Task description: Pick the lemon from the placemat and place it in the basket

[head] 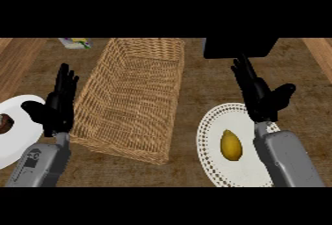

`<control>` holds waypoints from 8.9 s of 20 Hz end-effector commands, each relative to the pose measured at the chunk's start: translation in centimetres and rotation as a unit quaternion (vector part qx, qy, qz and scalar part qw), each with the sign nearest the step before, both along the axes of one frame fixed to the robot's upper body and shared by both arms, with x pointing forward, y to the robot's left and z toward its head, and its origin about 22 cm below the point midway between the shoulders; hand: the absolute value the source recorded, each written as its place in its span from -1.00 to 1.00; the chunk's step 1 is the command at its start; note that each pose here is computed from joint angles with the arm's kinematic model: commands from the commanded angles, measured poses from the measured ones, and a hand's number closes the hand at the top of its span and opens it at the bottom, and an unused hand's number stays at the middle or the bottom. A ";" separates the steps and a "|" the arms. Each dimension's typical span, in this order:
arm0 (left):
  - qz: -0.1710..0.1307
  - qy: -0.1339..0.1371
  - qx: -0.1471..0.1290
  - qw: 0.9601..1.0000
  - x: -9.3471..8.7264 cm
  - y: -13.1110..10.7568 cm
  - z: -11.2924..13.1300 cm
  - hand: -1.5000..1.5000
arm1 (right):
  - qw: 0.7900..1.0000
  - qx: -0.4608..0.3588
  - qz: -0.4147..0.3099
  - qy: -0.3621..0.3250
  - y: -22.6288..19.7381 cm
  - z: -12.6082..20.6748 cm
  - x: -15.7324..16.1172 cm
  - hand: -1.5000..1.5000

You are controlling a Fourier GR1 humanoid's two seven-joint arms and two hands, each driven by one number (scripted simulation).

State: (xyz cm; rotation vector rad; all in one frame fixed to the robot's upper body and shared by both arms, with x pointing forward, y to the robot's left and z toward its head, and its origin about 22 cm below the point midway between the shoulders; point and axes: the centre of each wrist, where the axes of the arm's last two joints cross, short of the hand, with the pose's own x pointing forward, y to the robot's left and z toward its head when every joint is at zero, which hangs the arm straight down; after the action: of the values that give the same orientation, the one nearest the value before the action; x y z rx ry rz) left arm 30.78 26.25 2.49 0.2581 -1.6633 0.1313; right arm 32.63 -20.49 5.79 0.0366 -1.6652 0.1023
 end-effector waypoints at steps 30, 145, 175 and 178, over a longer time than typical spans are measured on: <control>-0.127 -0.002 0.183 0.975 -1.5 3.2 4.3 0.00 | 0.800 -0.578 0.150 0.065 7.4 10.3 -0.9 -1.00; -0.130 -0.011 0.183 0.974 -1.7 4.3 5.4 0.00 | 0.907 -0.372 -0.096 -0.173 1.9 16.1 4.4 1.00; -0.149 -0.011 0.179 0.972 -0.1 2.7 5.5 0.00 | 0.904 -0.420 0.078 -0.003 21.9 26.4 6.7 1.00; -0.149 -0.018 0.174 0.973 -1.5 2.5 4.4 0.00 | 0.862 -0.504 0.053 0.008 23.6 26.3 6.1 1.00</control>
State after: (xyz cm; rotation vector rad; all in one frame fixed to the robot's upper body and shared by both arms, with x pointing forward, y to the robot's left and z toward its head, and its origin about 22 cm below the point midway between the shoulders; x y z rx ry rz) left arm 29.79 29.18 7.40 0.2725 -1.7275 -0.3954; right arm 38.58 1.86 32.45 -0.5436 -1.5081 0.9608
